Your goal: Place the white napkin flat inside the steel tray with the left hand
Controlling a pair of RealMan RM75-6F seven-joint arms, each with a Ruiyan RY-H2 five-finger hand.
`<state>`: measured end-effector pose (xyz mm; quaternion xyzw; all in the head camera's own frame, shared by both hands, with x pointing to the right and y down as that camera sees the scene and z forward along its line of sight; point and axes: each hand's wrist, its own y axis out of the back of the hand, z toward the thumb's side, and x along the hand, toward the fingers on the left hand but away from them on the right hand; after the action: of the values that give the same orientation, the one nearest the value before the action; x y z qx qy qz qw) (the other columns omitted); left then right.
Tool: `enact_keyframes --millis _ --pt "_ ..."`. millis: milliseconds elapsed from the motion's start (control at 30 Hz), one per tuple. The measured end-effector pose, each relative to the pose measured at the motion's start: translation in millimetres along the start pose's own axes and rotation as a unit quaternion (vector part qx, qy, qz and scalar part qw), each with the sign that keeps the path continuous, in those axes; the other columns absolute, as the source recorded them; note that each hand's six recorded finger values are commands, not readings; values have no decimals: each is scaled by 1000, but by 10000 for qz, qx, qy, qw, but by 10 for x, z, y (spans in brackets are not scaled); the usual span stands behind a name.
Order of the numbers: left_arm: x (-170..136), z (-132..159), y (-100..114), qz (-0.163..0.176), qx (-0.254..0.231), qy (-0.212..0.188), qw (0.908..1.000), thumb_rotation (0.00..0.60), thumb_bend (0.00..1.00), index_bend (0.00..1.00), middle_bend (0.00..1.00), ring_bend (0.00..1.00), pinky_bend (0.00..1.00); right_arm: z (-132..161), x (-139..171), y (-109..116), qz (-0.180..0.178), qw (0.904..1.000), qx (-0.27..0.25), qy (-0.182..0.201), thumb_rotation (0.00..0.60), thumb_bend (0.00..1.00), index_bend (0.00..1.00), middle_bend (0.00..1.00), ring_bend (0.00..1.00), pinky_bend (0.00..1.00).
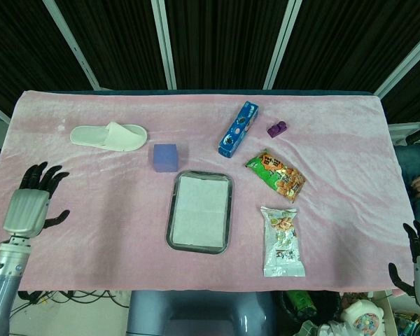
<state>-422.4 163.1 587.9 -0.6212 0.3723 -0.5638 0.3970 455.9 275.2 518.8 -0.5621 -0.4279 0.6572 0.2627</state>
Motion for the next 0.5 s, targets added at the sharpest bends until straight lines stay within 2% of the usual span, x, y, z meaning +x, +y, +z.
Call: enact_keyframes --millis 133,300,500 --pt "-347 -257 -80 -192 -253 530 9981 600 166 180 103 0 12 32 4 30 -99 9998 80 173 600 302 0 0 81 150" --pt "-588 -474 -136 -165 -497 947 9941 600 162 179 96 0 0 70 17 39 -165 9992 91 357 600 300 0 0 81 148" --pt "-610 -501 -98 -17 -553 930 9941 600 162 178 94 0 0 79 25 20 -151 9990 96 415 600 300 0 0 81 148"
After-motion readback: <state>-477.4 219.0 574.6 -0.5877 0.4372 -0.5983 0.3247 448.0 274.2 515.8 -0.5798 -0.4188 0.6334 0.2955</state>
